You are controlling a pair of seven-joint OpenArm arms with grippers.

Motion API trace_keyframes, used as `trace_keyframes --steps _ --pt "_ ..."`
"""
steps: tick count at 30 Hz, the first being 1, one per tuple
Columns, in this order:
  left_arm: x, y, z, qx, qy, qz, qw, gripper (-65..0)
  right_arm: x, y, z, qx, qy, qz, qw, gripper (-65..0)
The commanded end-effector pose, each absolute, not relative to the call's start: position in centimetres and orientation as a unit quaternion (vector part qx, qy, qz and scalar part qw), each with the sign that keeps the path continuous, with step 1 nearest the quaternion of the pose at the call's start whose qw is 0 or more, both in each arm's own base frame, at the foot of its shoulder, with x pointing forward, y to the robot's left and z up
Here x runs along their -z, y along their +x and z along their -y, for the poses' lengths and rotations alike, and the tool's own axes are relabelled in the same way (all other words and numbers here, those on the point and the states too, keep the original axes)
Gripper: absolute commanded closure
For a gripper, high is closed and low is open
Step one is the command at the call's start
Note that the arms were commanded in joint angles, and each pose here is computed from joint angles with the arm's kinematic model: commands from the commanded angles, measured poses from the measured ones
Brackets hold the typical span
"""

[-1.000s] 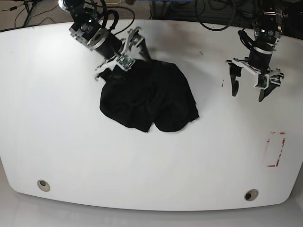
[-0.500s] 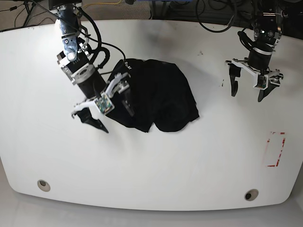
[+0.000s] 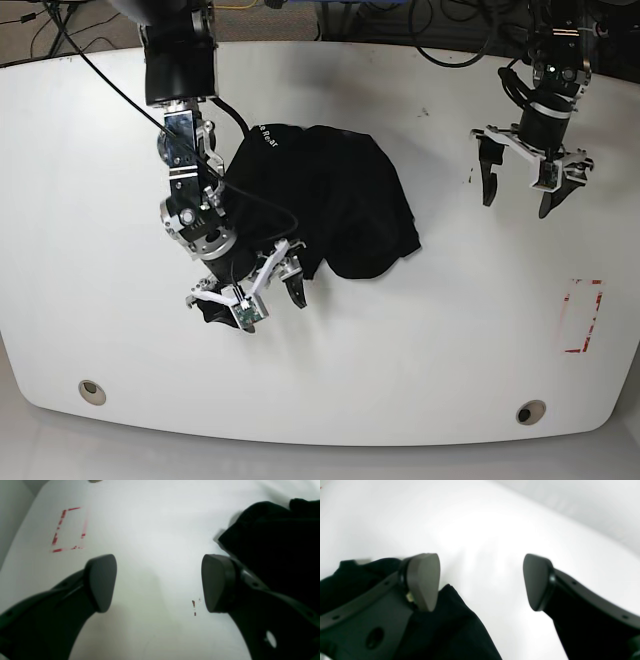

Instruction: Layout the t-shirt on the table in an organized manner, then fold the t-shirt properly

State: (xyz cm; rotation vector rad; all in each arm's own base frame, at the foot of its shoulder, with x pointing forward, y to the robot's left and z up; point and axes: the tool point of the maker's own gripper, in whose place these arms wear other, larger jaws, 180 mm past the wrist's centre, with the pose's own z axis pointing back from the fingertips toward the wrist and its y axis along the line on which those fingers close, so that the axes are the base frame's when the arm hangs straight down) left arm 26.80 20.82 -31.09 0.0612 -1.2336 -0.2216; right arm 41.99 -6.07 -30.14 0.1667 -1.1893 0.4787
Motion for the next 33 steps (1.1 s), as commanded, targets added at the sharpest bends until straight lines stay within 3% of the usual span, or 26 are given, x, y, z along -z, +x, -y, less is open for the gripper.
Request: trace_keyframes --steps 1,20,33 --pt "29.7 27.2 -21.0 0.104 0.033 0.598 0.794 -50.4 29.0 43.8 5.5 -0.215 0.087 0.569 0.789 -48.7" --pt "31.3 26.8 -21.6 0.097 0.034 0.581 0.808 -50.4 38.3 43.5 4.6 -0.188 0.123 0.468 0.855 -48.7" --pt "32.4 26.6 -22.0 0.092 0.035 0.569 0.816 -50.4 41.4 41.1 4.2 -0.18 0.138 0.447 0.866 -48.2"
